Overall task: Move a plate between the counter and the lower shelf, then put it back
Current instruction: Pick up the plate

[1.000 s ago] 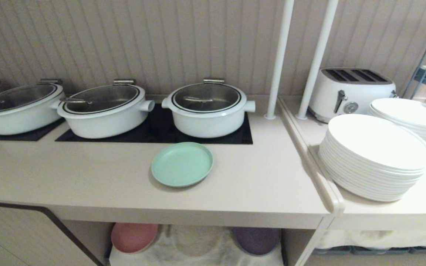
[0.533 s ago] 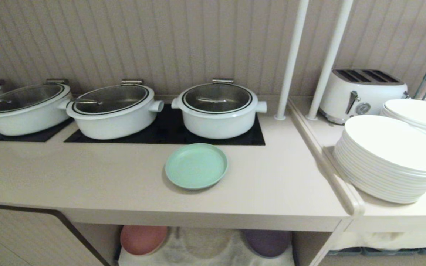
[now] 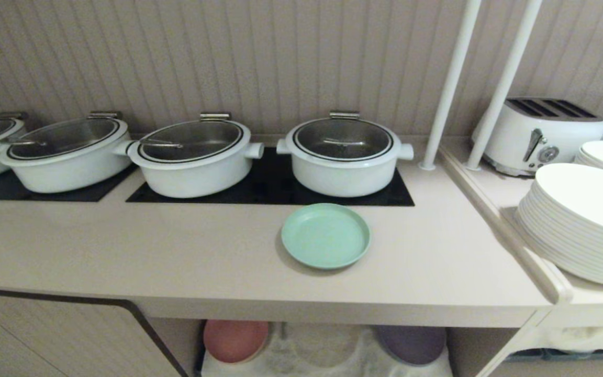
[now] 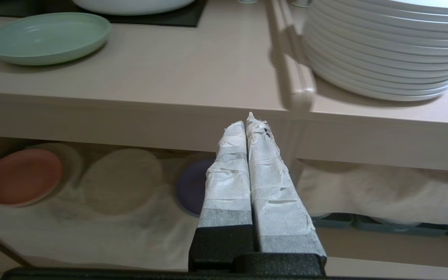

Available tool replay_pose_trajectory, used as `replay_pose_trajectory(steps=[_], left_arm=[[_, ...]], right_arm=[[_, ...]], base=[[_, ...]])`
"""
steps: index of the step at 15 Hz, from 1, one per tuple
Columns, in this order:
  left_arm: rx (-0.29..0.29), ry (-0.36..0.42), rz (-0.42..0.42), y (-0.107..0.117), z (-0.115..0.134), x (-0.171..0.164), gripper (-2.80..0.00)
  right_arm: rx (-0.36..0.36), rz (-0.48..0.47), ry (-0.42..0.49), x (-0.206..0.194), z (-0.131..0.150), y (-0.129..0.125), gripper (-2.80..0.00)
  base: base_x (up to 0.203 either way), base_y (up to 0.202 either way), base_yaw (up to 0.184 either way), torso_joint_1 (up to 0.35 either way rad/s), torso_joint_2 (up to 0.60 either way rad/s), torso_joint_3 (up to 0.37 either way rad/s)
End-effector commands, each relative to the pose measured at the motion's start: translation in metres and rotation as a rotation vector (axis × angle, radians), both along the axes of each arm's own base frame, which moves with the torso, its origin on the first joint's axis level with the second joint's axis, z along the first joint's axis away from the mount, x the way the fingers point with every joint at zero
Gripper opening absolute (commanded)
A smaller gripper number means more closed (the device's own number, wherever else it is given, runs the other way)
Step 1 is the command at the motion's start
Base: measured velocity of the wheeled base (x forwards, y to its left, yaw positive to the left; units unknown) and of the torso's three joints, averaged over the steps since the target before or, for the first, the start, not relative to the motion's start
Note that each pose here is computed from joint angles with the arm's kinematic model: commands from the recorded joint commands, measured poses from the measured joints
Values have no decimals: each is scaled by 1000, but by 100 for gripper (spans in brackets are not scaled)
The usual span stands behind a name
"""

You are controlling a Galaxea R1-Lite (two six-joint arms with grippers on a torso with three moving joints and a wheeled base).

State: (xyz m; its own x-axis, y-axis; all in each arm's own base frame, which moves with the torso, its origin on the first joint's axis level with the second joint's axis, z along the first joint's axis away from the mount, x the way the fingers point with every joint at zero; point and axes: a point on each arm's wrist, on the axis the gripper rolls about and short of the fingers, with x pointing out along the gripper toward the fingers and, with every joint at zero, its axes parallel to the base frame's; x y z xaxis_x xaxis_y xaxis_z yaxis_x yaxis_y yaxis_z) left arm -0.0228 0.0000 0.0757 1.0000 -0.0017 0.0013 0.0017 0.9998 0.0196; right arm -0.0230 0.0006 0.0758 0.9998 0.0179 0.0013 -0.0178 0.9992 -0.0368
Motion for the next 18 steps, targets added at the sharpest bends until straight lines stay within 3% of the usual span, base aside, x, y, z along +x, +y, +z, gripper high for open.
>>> replay_pose_trajectory(steps=[1,11,18], left_arm=[[0,0,0,0,0,0,-280],[-7,0,0,0,0,0,-280],[-6,0,0,0,0,0,-280]], right_arm=[[-2,1,1,0,0,0,-280],[0,-1,1,0,0,0,-280],[6,0,1,0,0,0,-280]], base=[[0,199,-1,2,10,0],[0,192,-1,3,3,2],[0,16,0,0,1,0]])
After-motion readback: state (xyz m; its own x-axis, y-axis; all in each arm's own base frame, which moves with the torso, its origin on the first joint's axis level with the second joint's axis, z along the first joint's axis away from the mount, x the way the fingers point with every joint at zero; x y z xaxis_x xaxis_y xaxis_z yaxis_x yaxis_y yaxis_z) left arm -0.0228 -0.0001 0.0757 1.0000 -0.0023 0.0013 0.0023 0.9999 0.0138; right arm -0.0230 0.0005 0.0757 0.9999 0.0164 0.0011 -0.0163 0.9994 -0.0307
